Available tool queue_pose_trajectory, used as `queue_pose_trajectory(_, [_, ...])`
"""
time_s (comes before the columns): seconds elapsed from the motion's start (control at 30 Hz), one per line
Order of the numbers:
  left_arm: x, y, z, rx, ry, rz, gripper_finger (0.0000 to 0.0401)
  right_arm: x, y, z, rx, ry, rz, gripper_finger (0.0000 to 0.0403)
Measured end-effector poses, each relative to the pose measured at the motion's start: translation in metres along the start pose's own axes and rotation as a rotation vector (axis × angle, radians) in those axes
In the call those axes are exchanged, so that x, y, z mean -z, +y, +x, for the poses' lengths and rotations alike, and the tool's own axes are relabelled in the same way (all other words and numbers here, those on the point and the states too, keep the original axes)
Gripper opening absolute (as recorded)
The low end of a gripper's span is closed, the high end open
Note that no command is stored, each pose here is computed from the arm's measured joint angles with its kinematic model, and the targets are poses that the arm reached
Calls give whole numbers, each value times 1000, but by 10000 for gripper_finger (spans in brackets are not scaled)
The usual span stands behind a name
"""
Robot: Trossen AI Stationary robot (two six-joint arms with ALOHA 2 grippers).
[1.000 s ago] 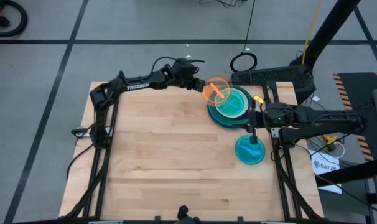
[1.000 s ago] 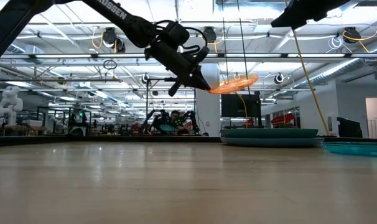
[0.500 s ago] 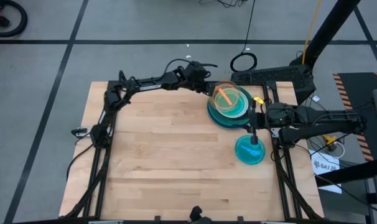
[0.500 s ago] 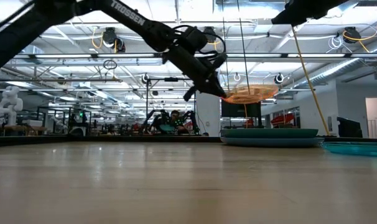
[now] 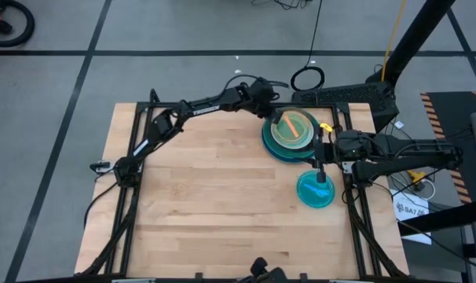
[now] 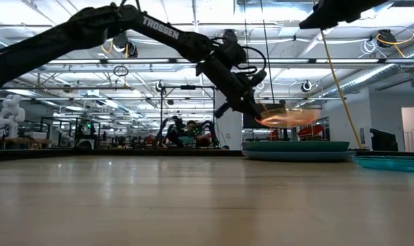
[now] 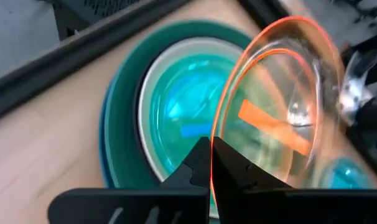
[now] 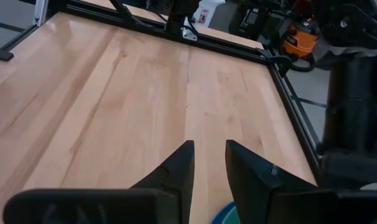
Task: Stack plastic plates
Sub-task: Stack the orange plate on top of the light blue plate
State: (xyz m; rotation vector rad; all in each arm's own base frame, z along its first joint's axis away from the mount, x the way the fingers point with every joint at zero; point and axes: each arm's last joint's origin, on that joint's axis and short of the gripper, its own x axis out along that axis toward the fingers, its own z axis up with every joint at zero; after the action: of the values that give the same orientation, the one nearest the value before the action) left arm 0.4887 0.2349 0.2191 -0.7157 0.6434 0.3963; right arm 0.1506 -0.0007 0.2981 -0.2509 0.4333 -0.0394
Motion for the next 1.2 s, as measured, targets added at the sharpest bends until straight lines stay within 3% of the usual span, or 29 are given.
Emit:
queue_pose_trajectory(0.2, [7,7,8,-36,55,-6,3,0,0,0,-1,4,-1,84])
queue_pose_trajectory(0.93, [7,9,6,-98,36,-36,5,2,0,0,-4,18,-2,84])
queue_pose_trajectory(1.2, [7,9,6,-98,36,-25,72,2,0,0,-4,19,-2,84])
